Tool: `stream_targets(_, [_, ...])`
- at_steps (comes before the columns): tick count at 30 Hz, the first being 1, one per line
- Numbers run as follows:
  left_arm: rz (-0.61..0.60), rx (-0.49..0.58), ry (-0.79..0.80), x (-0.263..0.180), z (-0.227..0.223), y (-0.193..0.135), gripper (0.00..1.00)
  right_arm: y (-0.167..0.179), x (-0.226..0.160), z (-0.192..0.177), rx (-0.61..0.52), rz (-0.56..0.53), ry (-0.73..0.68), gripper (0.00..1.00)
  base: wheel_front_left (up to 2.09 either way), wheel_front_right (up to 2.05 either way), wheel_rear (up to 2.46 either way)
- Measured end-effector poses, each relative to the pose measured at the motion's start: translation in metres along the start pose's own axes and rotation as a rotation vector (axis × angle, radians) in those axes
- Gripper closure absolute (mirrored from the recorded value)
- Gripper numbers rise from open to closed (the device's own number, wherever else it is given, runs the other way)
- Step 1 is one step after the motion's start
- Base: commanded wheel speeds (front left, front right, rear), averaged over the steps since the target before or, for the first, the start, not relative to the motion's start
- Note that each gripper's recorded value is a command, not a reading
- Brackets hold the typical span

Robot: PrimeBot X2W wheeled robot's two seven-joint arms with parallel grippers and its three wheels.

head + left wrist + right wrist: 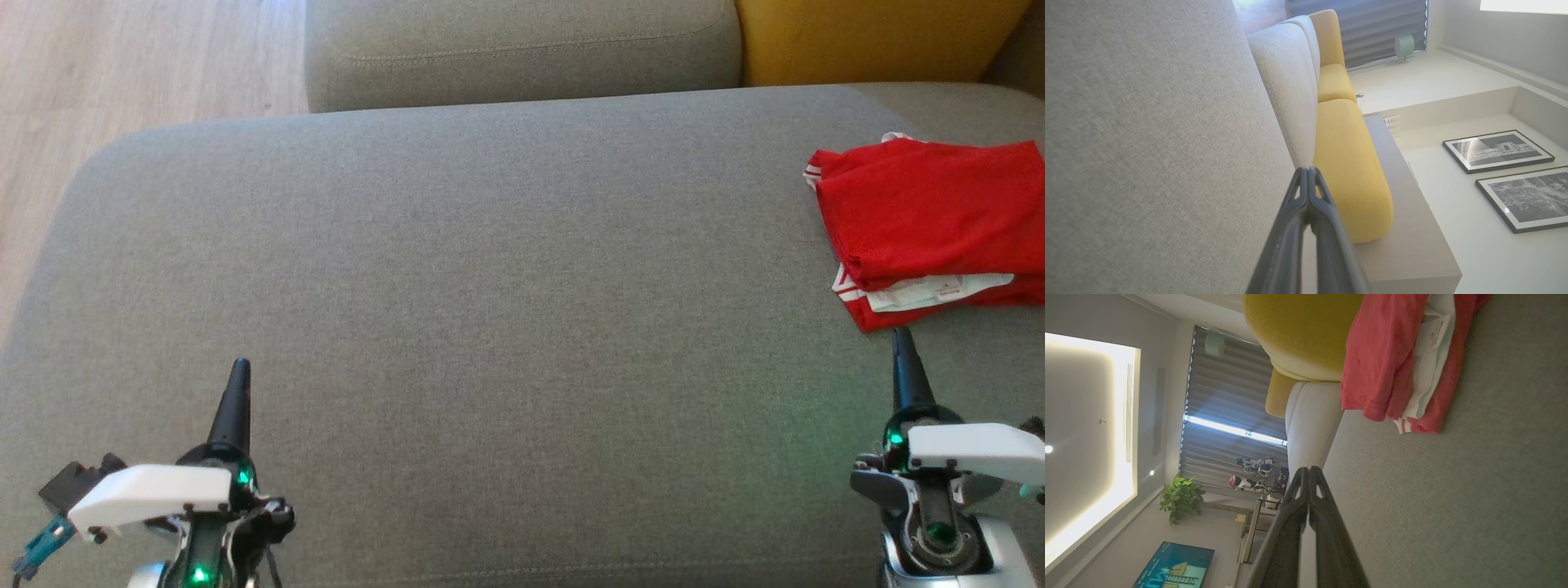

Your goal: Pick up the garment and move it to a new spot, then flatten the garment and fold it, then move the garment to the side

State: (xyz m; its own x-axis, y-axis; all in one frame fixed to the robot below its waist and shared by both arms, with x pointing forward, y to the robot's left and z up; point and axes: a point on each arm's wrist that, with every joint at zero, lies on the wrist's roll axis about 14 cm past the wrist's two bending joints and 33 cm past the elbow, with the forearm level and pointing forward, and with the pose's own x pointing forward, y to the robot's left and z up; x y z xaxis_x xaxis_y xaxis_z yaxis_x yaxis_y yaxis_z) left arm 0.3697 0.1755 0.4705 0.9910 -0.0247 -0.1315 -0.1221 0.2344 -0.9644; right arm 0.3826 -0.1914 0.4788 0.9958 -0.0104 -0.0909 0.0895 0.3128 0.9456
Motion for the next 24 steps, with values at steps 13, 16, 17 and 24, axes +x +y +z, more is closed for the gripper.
stream_targets(13, [-0.008,-0.121,-0.004,0.0,0.006,0.001,1.0,0.001,-0.001,0.006,0.163,0.007,-0.008,1.0,0.0,0.0,0.0])
stream_targets(16, [-0.013,-0.147,0.003,0.001,0.006,0.0,1.0,0.001,-0.002,0.007,0.2,0.01,-0.009,1.0,0.0,0.0,0.0])
stream_targets(17, [-0.017,-0.156,0.005,0.001,0.006,-0.001,1.0,0.001,-0.002,0.007,0.213,0.011,-0.009,1.0,0.0,0.0,0.0])
stream_targets(24, [-0.031,-0.22,-0.004,0.002,0.011,-0.003,1.0,0.002,-0.003,0.012,0.302,0.019,-0.019,1.0,0.0,0.0,0.0])
